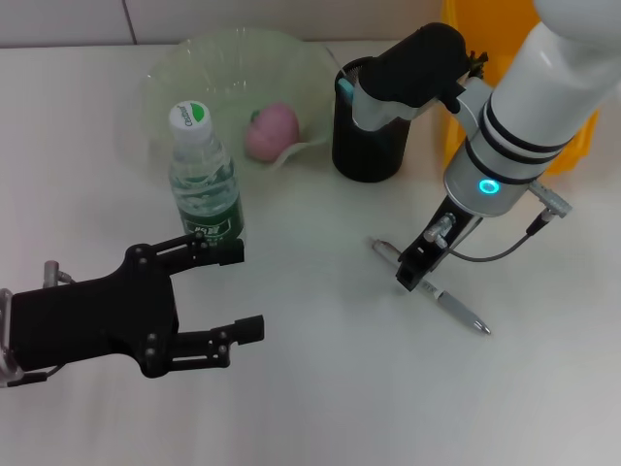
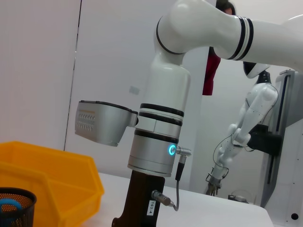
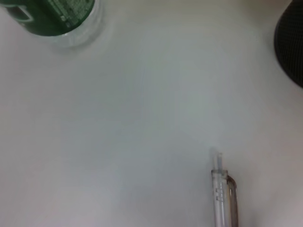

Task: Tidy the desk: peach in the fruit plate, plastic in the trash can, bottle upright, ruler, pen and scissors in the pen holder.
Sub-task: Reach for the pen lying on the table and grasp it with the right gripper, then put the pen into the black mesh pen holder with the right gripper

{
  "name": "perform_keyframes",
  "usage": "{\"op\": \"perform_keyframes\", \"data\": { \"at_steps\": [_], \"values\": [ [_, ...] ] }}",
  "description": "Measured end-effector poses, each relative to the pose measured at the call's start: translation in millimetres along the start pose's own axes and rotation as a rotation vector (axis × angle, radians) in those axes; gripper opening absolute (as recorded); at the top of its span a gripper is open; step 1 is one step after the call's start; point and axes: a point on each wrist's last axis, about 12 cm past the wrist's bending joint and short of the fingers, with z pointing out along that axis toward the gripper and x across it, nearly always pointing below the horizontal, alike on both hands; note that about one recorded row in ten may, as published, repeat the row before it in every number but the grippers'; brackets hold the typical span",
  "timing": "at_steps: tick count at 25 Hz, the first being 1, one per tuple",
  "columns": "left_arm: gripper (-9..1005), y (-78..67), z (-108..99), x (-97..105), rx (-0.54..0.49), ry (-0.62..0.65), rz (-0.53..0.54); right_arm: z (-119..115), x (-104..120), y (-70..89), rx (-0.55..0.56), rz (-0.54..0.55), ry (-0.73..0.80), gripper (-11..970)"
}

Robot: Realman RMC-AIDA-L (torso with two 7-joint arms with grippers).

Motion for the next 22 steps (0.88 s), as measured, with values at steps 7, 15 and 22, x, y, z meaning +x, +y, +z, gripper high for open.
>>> {"op": "perform_keyframes", "data": {
  "at_steps": [7, 15, 22],
  "values": [
    [829, 0.2, -0.2, 0.2, -0.003, 0.001, 0.000, 2.4, 0.8, -1.1, -0.002, 0.008, 0.000, 342],
    [829, 0.4, -0.2, 0.8, -0.009, 0.002, -0.002, 5.9, 2.5, -2.6, -0.007, 0.017, 0.004, 212],
    [829, 1.3, -0.1, 1.1, -0.015, 0.005, -0.002, 2.7, 2.5, -2.4, -0.010, 0.012, -0.021, 135]
  ]
}}
